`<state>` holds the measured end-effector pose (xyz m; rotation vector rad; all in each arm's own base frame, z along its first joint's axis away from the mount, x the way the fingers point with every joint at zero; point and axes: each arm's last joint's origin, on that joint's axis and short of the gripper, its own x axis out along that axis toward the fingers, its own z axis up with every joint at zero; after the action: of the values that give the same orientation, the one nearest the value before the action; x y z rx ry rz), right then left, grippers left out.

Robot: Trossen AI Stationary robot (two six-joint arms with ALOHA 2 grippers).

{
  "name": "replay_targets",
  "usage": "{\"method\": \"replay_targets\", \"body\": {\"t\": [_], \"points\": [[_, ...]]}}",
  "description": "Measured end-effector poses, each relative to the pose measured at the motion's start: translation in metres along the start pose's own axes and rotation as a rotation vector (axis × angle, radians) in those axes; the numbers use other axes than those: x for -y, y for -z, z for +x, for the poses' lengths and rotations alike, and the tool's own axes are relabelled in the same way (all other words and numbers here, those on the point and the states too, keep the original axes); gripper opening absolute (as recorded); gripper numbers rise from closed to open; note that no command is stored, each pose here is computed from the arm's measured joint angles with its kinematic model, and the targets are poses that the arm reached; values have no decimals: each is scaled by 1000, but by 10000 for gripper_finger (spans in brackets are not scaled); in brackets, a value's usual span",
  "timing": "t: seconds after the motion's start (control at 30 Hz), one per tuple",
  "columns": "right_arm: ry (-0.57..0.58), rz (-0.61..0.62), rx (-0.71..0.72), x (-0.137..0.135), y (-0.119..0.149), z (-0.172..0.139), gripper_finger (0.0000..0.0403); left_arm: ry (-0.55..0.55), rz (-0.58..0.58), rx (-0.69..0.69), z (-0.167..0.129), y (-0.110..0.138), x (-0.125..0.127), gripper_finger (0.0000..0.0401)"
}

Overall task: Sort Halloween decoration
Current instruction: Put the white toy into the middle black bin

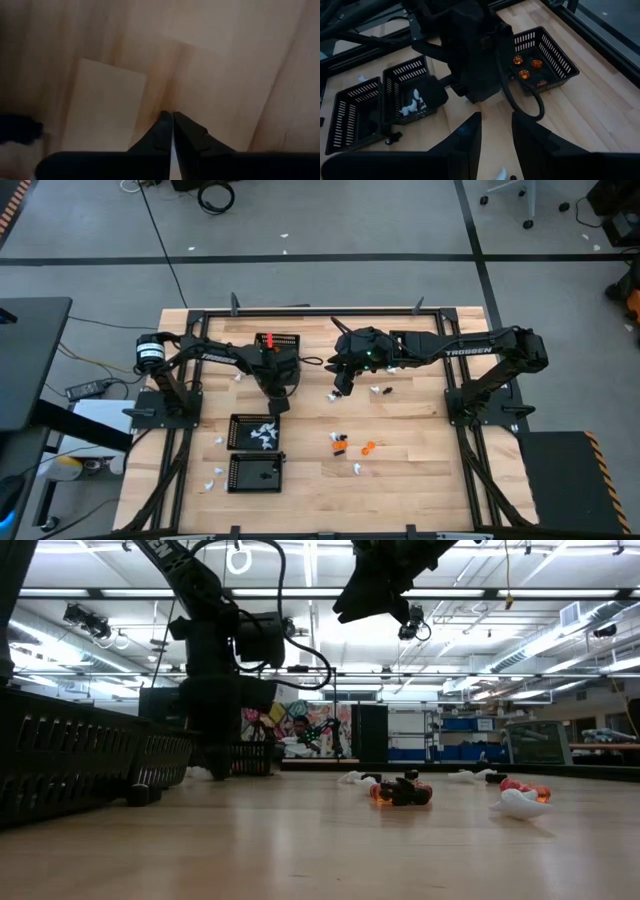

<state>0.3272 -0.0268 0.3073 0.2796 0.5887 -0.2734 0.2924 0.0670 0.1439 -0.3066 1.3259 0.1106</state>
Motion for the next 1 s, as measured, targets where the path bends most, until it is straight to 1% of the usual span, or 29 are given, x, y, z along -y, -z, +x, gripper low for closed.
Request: {"method": "replay_targets", "body": {"t": [0.1,0.33,0.63,1.0], "points": [[1,-2,0,0,0,0,112,27,5,28,-5,-6,-2,19],[13,-14,3,1,0,0,113,106,-14,22,-5,-6,-3,4],[18,-13,5,2,0,0,113,110,-11,24,-6,-6,-3,4],[18,-13,5,2,0,0,113,86,-5,25,-7,-6,-3,1]]}}
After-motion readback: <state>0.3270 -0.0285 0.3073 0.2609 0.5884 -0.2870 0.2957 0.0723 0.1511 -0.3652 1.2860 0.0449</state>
